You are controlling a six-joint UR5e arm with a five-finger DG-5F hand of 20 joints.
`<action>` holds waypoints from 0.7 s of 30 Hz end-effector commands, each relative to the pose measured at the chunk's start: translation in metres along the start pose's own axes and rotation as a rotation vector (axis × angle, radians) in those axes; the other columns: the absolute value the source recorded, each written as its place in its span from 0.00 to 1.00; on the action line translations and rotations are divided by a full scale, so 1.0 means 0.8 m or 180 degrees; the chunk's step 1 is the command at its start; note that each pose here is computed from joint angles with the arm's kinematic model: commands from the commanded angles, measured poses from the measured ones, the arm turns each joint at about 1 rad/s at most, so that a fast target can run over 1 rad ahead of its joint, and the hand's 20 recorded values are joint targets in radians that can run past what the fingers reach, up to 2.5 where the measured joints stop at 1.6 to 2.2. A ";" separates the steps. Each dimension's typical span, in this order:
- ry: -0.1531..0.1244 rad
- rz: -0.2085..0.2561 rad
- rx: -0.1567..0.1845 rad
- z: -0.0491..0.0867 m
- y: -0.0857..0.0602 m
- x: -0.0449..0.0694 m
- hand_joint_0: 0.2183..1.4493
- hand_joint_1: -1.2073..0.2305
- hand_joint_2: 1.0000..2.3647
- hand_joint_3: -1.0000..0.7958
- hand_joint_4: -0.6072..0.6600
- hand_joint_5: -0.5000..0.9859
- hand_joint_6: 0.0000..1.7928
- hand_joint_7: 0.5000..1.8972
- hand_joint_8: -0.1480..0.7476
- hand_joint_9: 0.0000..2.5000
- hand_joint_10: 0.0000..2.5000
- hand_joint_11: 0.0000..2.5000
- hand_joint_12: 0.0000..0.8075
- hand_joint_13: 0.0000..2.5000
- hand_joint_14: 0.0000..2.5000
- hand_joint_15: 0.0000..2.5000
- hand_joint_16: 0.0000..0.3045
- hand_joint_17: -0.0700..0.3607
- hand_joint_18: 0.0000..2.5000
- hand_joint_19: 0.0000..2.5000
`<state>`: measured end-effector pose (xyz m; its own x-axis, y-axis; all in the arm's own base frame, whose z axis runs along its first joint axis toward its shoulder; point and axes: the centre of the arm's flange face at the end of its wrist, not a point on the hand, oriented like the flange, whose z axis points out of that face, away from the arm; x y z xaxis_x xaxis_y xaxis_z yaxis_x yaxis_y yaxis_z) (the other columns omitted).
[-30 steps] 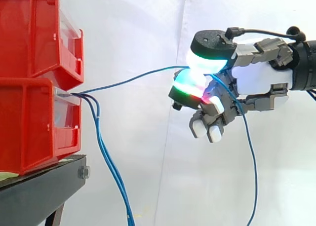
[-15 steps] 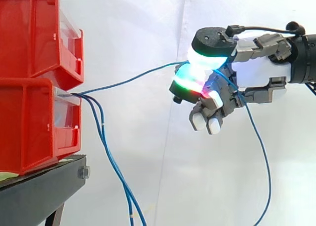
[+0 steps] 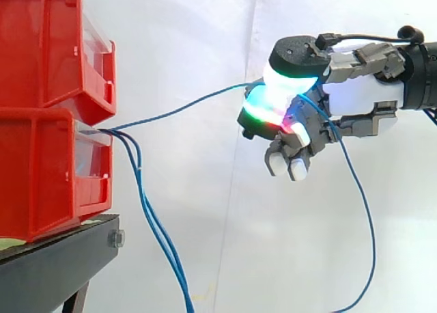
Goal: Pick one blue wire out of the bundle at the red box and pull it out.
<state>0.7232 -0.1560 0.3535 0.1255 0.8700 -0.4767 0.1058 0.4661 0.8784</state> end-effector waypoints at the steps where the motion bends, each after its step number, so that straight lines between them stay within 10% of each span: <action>1: -0.0002 0.0020 -0.0005 0.000 0.001 0.000 0.31 0.29 0.01 0.36 0.62 0.25 0.51 0.38 0.56 0.42 0.01 0.30 0.54 0.35 0.01 0.23 0.17 0.44 0.33 0.24; 21: -0.0005 -0.0255 0.0008 -0.001 -0.003 -0.005 0.31 0.30 0.01 0.36 0.62 0.25 0.51 0.40 0.57 0.42 0.01 0.30 0.54 0.35 0.01 0.23 0.17 0.44 0.33 0.24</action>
<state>0.7224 -0.1587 0.3534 0.1182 0.8321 -0.5419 0.1170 0.5302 0.8397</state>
